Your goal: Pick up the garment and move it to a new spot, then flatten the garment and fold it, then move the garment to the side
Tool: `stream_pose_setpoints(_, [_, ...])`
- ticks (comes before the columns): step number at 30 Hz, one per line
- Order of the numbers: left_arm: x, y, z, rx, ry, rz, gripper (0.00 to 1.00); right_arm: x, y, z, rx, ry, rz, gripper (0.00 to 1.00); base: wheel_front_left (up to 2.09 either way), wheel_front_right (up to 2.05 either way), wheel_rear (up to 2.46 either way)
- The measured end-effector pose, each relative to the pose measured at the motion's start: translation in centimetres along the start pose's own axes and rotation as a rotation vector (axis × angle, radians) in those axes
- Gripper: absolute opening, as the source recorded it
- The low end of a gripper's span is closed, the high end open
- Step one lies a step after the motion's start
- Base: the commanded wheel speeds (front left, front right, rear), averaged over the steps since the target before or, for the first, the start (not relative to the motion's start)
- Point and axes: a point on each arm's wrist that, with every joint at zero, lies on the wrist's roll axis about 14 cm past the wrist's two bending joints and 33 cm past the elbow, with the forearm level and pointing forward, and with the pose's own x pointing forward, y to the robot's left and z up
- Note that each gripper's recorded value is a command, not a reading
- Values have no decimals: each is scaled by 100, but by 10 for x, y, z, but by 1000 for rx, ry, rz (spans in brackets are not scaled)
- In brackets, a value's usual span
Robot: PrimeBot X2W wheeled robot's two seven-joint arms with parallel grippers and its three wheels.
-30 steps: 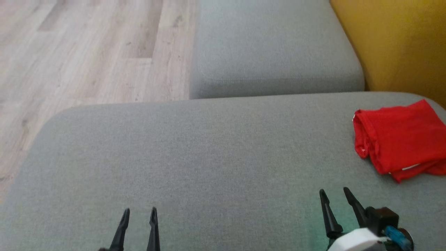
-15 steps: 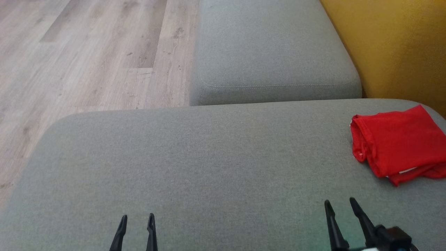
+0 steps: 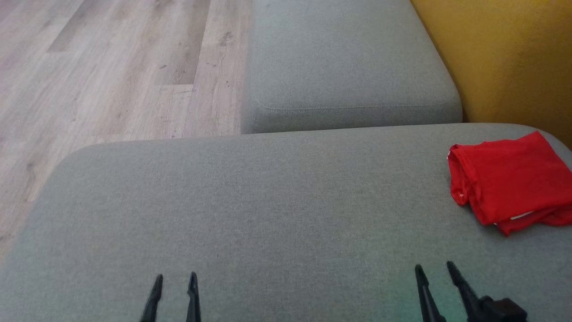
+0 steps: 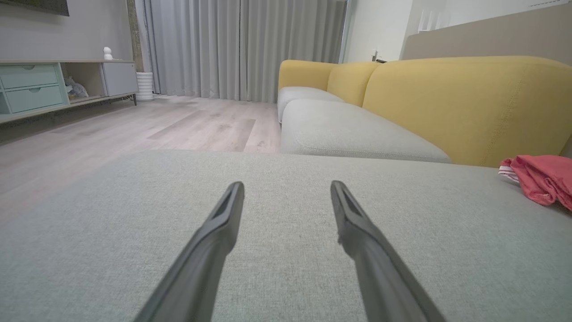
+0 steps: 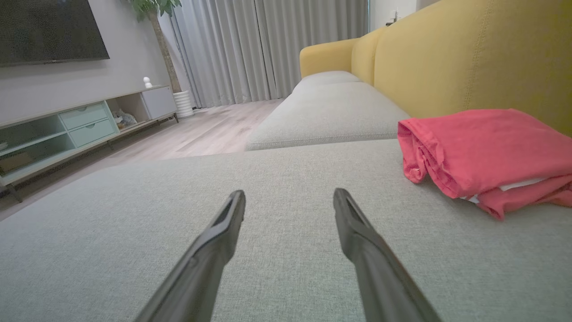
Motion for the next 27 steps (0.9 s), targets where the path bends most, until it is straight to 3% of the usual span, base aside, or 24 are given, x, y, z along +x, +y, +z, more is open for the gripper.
stream_pose_setpoints(1, [0,0,0,0,-1,-1,0,0,0,0,0,1,0,0,0,0,0])
stream_pose_setpoints(9, [-19,6,-44,-25,151,26,0,-19,-6,-41,44,134,-35,0,0,0,0])
stream_pose_setpoints(27, [-6,17,-44,-236,184,83,0,-6,-21,-34,261,118,-113,0,0,0,0])
